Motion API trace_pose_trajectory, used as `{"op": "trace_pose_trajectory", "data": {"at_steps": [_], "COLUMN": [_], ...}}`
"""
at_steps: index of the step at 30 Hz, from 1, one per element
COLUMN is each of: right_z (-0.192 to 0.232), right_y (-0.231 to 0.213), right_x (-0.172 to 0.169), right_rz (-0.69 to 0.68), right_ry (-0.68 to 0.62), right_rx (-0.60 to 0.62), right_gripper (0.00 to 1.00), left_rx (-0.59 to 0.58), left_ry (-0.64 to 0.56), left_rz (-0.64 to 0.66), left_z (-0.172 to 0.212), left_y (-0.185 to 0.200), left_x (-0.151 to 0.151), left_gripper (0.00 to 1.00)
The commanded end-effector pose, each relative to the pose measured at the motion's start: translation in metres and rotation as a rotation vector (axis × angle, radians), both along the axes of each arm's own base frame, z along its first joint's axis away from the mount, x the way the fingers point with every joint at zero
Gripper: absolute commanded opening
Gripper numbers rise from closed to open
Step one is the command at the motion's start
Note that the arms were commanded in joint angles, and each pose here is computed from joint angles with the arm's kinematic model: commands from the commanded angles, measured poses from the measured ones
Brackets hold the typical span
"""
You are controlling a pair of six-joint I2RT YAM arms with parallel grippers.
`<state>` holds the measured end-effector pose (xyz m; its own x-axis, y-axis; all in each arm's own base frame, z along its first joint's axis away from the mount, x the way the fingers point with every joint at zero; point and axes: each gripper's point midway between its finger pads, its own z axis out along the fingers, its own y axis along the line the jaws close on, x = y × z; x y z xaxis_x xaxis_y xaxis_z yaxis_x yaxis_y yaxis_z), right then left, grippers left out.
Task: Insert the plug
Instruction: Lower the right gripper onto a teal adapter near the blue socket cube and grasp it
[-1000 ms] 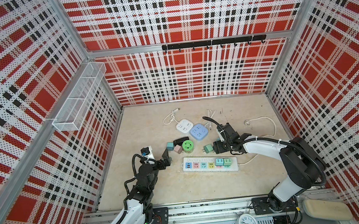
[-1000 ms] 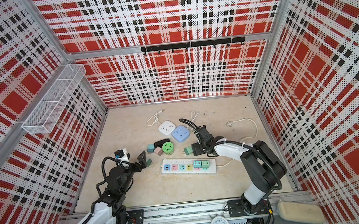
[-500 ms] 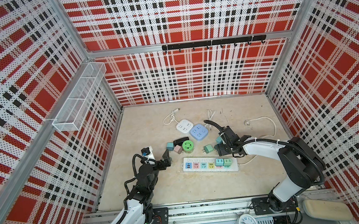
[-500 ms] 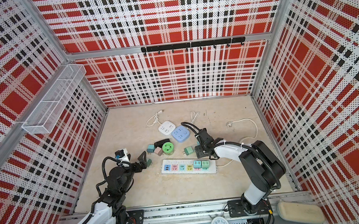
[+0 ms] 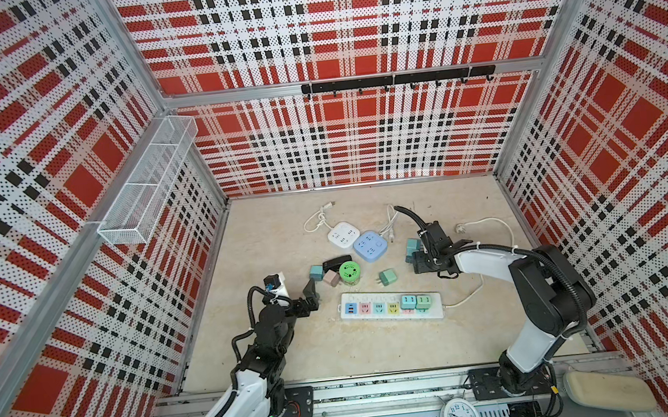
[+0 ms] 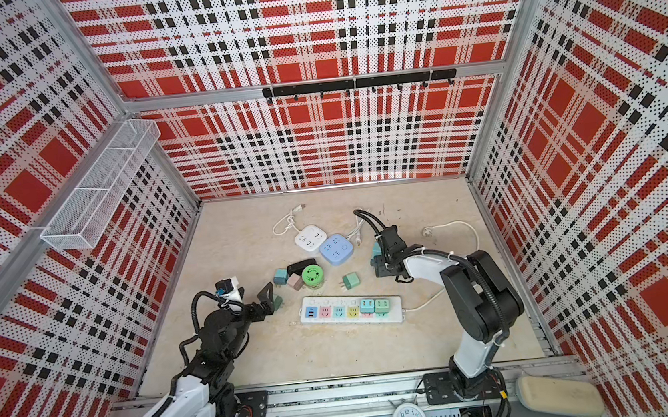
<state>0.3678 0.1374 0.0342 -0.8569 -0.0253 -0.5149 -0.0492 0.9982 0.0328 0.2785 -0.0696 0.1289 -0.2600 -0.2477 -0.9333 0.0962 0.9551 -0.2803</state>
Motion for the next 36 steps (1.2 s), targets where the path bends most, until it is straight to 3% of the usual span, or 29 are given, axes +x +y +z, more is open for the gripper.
{"op": "trace_pose_trajectory", "data": {"at_steps": [1, 7, 11, 16, 29, 36], "right_z": [0.025, 0.056, 0.064, 0.044, 0.010, 0.008], "right_y": [0.006, 0.010, 0.012, 0.022, 0.009, -0.017], "right_x": [0.011, 0.016, 0.037, 0.064, 0.081, 0.090], "right_rz": [0.011, 0.003, 0.006, 0.049, 0.051, -0.035], "right_ry": [-0.074, -0.191, -0.220, -0.133, -0.037, -0.034], "right_rx": [0.039, 0.114, 0.073, 0.003, -0.152, -0.106], "right_gripper": [0.73, 0.74, 0.74, 0.73, 0.80, 0.78], "left_rx": [-0.028, -0.027, -0.028, -0.027, -0.027, -0.024], "left_ry": [-0.029, -0.023, -0.024, -0.023, -0.020, -0.016], "left_rz": [0.011, -0.001, -0.005, -0.001, -0.005, -0.010], "left_z": [0.014, 0.014, 0.014, 0.014, 0.014, 0.014], "left_y": [0.001, -0.002, -0.002, -0.002, -0.003, -0.004], "left_x": [0.005, 0.005, 0.005, 0.005, 0.006, 0.006], "left_gripper": [0.99, 0.99, 0.99, 0.99, 0.99, 0.99]}}
